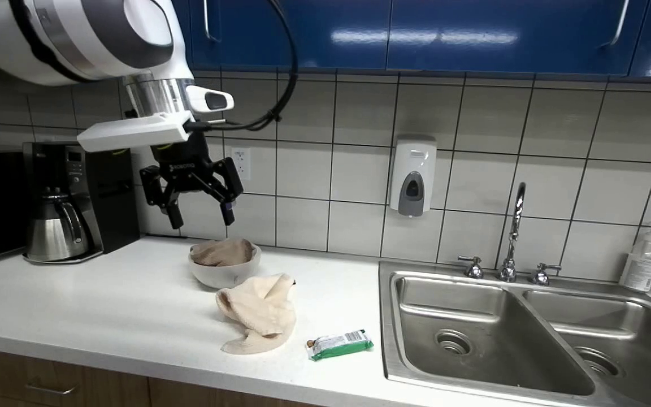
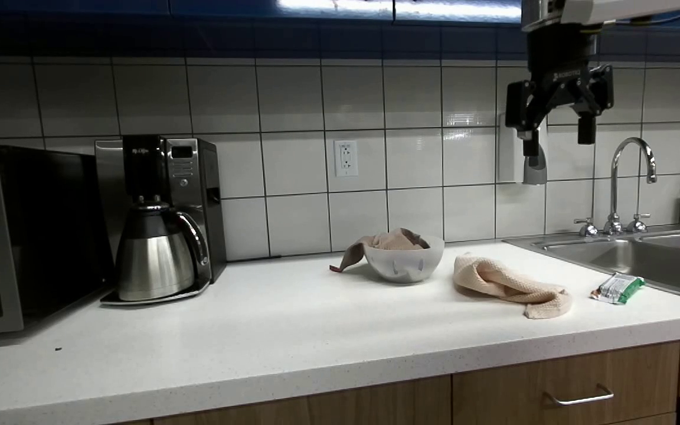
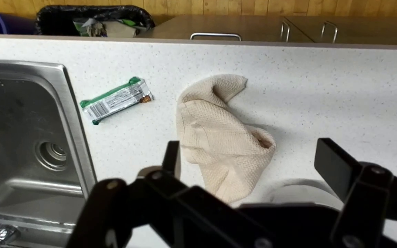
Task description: Remove the towel from the bowl and place it on the table
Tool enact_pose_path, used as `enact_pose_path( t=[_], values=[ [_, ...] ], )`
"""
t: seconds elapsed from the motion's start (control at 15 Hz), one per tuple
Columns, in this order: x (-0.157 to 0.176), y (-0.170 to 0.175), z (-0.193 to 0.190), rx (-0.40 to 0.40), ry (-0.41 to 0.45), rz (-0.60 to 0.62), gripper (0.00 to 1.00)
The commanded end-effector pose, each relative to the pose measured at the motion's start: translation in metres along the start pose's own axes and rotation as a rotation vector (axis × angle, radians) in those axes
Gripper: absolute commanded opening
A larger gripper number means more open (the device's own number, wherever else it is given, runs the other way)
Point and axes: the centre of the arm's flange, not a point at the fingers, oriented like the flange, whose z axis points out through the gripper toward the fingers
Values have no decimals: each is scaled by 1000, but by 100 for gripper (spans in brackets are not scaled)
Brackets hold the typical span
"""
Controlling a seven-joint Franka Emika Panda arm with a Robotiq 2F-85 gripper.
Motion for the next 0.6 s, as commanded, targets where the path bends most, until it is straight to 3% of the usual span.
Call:
enact_pose_path(
  t=[0.0, 0.53],
  values=[
    [23, -6, 29, 3, 50, -45, 100],
    [77, -24, 88, 15, 162, -110, 100]
  ],
)
